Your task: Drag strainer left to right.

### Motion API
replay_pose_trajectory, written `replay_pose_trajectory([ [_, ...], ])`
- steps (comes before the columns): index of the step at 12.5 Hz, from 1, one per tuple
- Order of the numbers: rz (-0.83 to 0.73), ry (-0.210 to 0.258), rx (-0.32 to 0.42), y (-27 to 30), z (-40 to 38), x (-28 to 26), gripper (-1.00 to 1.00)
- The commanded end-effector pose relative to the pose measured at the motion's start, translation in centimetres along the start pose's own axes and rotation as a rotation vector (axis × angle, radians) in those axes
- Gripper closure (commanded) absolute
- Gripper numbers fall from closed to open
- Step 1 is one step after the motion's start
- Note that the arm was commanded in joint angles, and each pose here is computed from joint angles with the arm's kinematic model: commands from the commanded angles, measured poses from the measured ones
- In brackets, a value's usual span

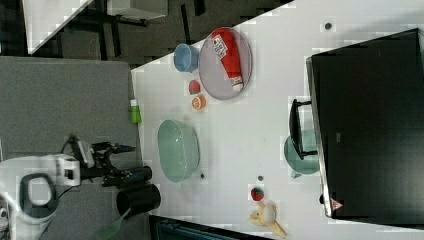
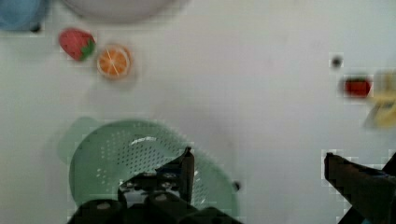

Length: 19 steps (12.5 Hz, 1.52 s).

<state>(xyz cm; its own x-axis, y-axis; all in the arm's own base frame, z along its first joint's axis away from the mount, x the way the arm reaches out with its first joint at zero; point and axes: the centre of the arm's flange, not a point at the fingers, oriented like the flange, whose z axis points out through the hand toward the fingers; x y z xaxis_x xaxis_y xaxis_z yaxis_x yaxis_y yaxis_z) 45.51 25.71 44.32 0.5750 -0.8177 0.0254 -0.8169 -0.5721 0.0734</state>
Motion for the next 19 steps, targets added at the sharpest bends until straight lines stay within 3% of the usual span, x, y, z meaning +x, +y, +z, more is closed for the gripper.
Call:
replay_pose_trajectory([
  [1,0.283,-0.005,0.056,-2.1,1.6,-3.8,-1.00],
  [7,0.509,-0.165,0.018,-6.6,14.1,-6.7,-1.00],
  [12,0.541,-0.236,0.028,-7.9,22.9,-5.9,-1.00],
  [15,0.551,-0.243,0.050,-8.1,25.8,-5.2,-1.00],
  [19,0.535,-0.182,0.033,-6.7,28.6,-3.6,-1.00],
])
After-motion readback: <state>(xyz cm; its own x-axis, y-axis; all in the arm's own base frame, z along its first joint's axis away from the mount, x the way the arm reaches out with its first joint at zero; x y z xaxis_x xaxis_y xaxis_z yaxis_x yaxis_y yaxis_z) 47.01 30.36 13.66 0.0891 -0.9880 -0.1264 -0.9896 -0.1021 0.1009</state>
